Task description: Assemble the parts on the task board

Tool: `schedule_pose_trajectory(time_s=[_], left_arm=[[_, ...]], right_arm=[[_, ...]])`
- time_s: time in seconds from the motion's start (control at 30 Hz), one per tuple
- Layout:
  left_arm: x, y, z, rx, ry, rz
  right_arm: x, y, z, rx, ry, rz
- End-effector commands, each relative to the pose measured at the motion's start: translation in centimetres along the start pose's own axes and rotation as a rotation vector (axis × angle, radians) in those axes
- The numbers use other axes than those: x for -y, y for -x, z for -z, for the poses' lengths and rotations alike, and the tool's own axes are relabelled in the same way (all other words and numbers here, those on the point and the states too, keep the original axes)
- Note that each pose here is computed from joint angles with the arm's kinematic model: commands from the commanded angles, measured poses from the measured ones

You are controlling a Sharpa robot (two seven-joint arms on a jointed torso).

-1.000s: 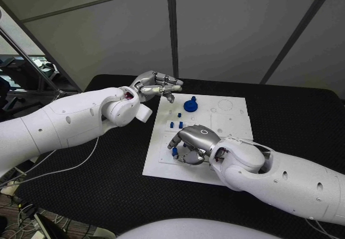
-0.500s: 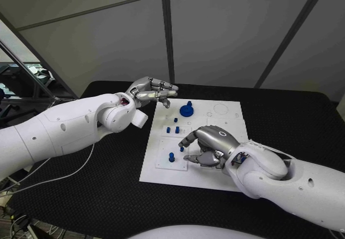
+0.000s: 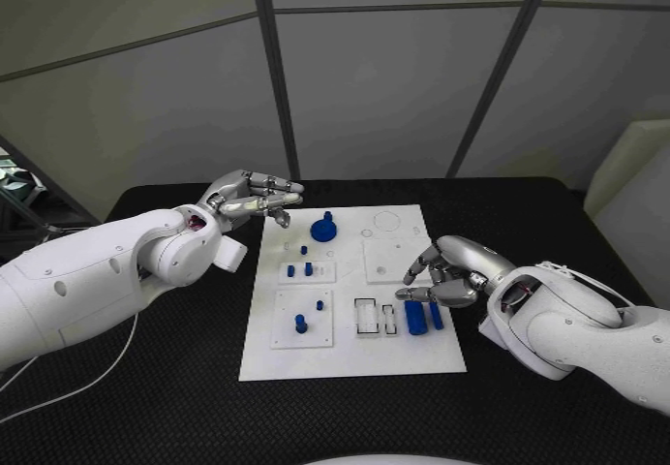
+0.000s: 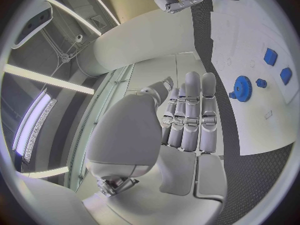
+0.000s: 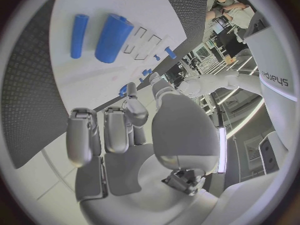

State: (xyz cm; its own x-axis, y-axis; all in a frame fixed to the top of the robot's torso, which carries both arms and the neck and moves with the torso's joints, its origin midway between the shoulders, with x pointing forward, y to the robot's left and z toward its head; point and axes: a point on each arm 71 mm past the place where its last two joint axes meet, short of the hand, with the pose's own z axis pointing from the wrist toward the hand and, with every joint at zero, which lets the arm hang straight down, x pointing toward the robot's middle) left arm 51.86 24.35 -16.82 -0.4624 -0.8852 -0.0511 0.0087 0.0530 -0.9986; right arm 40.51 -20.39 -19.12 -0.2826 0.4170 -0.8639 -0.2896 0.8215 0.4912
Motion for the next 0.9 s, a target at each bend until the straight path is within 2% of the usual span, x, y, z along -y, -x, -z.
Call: schedule_pose_trajectory(time_s=[0.03, 0.17, 0.4, 0.63, 0.9], left_arm=[[0.13, -0.10, 0.01, -0.006, -0.006, 0.011], [-0.03, -0.05, 0.09, -0.005, -0.002, 0.011], [-0.33, -0.08, 0.13, -0.008, 0.004, 0.012], [-0.47, -0.04, 0.21, -0.008, 0.007, 0.012], [-0.51, 0.03, 0.30, -0.007, 0.008, 0.011]], right_arm=[[1.1, 0.3, 0.6, 0.003, -0.150, -0.017], [1.7, 0.4, 1.4, 0.004, -0.204, 0.050], [2.0, -0.3, 1.9, -0.028, -0.250, 0.122], [2.0, -1.8, 2.2, -0.068, -0.267, 0.158], [1.5, -2.8, 1.8, -0.081, -0.252, 0.168]])
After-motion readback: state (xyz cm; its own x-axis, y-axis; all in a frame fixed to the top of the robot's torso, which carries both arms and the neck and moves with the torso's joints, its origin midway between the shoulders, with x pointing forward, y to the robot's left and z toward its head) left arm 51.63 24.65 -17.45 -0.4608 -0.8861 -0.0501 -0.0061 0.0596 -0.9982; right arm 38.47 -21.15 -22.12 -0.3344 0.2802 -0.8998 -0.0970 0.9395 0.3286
